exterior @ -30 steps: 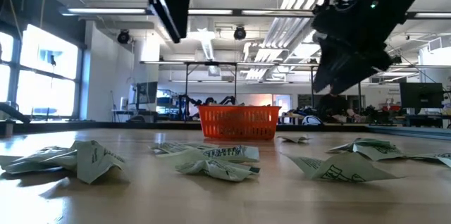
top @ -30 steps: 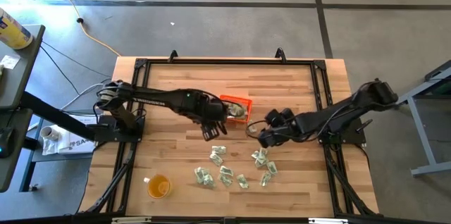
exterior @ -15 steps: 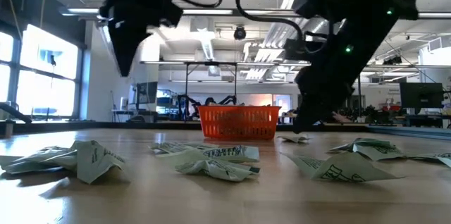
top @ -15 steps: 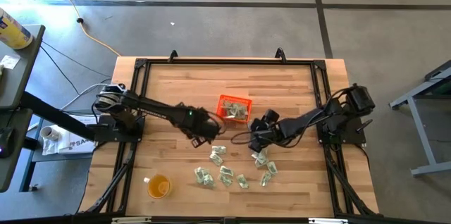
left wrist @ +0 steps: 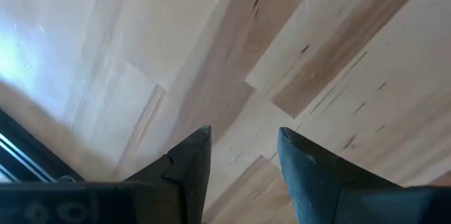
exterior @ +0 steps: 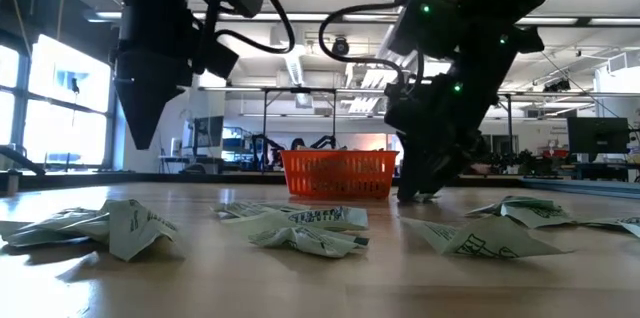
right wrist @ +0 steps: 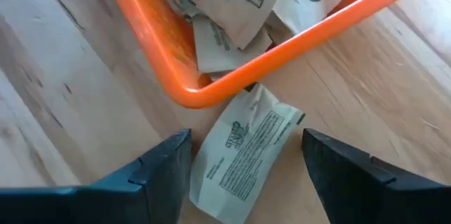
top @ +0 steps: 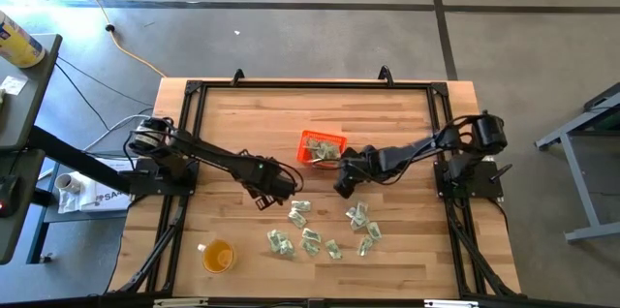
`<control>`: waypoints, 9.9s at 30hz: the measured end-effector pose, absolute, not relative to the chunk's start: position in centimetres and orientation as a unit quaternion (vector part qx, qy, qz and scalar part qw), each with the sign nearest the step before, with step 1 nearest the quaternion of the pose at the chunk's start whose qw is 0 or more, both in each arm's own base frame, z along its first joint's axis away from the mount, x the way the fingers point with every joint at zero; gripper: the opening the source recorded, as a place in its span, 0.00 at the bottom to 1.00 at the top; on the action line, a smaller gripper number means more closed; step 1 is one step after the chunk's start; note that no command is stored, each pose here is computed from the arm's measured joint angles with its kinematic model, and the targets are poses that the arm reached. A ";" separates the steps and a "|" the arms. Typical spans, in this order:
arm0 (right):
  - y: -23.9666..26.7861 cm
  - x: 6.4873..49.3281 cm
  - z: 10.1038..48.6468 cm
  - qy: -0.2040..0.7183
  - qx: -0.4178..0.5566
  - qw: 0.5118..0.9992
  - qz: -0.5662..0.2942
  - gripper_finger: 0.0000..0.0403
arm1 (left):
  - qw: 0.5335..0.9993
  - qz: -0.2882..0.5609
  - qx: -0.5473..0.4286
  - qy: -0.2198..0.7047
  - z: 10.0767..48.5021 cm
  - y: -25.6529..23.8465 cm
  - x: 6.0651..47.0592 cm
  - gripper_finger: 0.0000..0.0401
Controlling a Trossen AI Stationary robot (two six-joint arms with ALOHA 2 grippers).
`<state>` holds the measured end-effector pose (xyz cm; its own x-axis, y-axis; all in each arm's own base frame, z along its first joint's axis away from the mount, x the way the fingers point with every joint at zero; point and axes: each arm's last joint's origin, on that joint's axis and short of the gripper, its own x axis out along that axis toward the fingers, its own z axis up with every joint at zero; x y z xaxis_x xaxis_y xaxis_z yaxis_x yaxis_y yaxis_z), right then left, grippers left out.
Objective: Pick and place Stevia / Truvia into bins
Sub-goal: Put the stevia packet into the basket
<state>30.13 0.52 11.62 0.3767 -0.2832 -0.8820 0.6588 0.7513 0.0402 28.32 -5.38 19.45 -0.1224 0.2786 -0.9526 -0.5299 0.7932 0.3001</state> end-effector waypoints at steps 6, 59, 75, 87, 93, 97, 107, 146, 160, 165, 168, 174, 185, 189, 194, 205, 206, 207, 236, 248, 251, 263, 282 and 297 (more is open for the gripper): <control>0.5 28.9 11.4 0.521 0.165 0.775 -0.318 0.45 | 0.659 0.311 -0.079 0.681 19.5 -4.1 28.6 0.50; -1.5 26.7 24.7 0.257 0.300 0.893 -0.217 0.63 | 0.840 0.067 -0.089 0.530 25.4 -6.9 29.5 0.50; 2.6 20.1 26.4 0.304 0.257 0.868 -0.295 0.63 | 0.832 0.022 -0.105 0.545 17.3 -7.5 35.4 0.50; 3.7 19.7 26.2 0.295 0.230 0.871 -0.318 0.63 | 0.821 0.079 -0.098 0.557 15.1 -7.5 35.8 0.50; 3.4 19.5 26.1 0.294 0.214 0.869 -0.336 0.63 | 0.821 0.087 -0.068 0.560 14.3 -7.3 35.3 0.40; 3.4 19.4 26.1 0.296 0.210 0.868 -0.340 0.63 | 0.818 0.089 -0.066 0.565 13.6 -7.2 34.6 0.29; 3.3 19.2 25.9 0.301 0.217 0.860 -0.351 0.63 | 0.788 0.098 -0.024 0.607 13.5 -5.5 34.1 0.07; 7.5 18.7 24.6 0.422 0.188 0.867 -0.188 0.63 | 0.758 0.129 -0.096 0.632 25.9 4.6 37.1 0.67; 10.7 24.2 16.6 0.529 -0.076 0.845 -0.001 0.63 | 0.770 0.122 -0.029 0.626 25.9 -7.8 36.4 0.58; 9.9 25.2 15.1 0.557 -0.102 0.821 0.066 0.63 | 0.765 0.143 -0.057 0.625 25.9 -9.7 35.7 0.54; 9.2 25.9 14.5 0.559 -0.108 0.817 0.091 0.63 | 0.764 0.150 -0.067 0.624 25.9 -10.4 35.4 0.52; 7.8 27.1 13.9 0.550 -0.087 0.823 0.111 0.63 | 0.752 0.175 -0.077 0.631 25.9 -10.8 34.9 0.49; 5.8 27.8 13.0 0.576 0.016 0.811 0.104 0.32 | 0.749 0.184 -0.083 0.631 25.9 -10.7 34.8 0.45; 5.2 27.9 12.9 0.581 0.052 0.808 0.081 0.07 | 0.750 0.189 -0.079 0.629 25.9 -10.7 34.8 0.46; 4.3 28.0 13.6 0.570 0.099 0.815 0.038 0.05 | 0.750 0.189 -0.078 0.629 25.9 -10.7 34.8 0.46; 0.5 27.0 21.2 0.398 0.150 0.903 -0.065 0.00 | 0.715 0.236 -0.064 0.655 25.9 -10.2 33.7 0.46; 0.1 26.8 21.5 0.392 0.153 0.904 -0.072 0.00 | 0.711 0.242 -0.061 0.657 26.0 -10.2 33.6 0.46; -0.2 26.7 21.7 0.387 0.152 0.906 -0.082 0.00 | 0.707 0.248 -0.059 0.659 26.0 -10.1 33.4 0.46; -3.0 29.4 23.4 0.385 0.193 0.898 -0.087 0.46 | 0.826 0.133 -0.319 0.445 21.0 -11.6 30.2 0.46; 1.3 27.0 26.0 0.392 0.144 0.908 0.022 0.65 | 0.875 0.010 -0.030 0.483 17.6 -11.6 30.4 0.46; 2.1 26.8 25.9 0.396 0.135 0.908 0.013 0.65 | 0.879 -0.004 -0.001 0.476 17.3 -11.5 30.9 0.46; 2.2 26.5 25.6 0.402 0.131 0.904 -0.067 0.65 | 0.865 -0.060 0.084 0.490 14.6 -11.5 32.0 0.46; 2.0 25.7 25.2 0.424 0.139 0.884 -0.138 0.65 | 0.856 -0.006 0.031 0.516 15.4 -4.7 33.9 0.10; 3.3 24.2 26.2 0.417 0.141 0.885 -0.154 0.65 | 0.880 0.070 0.071 0.465 23.7 5.9 35.5 0.18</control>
